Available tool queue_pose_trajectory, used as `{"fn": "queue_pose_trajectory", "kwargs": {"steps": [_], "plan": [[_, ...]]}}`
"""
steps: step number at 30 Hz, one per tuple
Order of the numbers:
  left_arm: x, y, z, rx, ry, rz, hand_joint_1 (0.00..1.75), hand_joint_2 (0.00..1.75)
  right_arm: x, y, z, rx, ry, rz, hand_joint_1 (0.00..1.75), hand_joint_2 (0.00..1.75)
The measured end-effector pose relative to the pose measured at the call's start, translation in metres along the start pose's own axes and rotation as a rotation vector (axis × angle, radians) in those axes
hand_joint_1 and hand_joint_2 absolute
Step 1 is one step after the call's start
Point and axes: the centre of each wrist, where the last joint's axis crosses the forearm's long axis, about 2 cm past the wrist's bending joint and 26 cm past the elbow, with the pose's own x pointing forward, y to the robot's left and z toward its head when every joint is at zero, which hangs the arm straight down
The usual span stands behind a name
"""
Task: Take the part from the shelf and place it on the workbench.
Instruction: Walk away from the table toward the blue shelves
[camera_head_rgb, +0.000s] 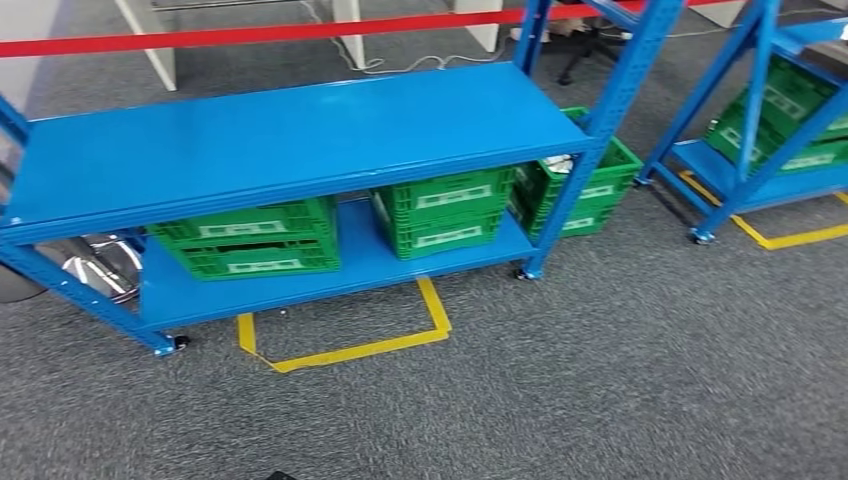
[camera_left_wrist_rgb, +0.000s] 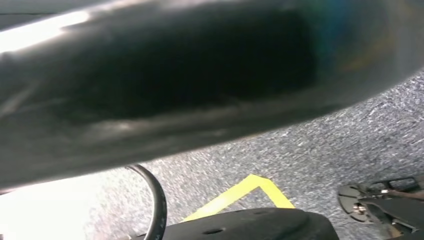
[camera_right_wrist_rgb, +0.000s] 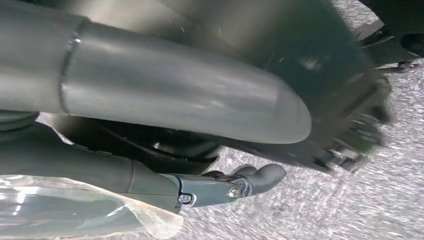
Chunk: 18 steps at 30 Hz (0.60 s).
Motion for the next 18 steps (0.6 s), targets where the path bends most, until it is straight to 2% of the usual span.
{"fn": "queue_pose_trajectory", "kwargs": {"steps": [18], "plan": [[-0.0016,-0.0004,0.0002,0.007,0.005,-0.026,0.00,0.00,-0.0022,0.0039,0.0008,0.009,0.008,0.003,0.00,0.00]]}}
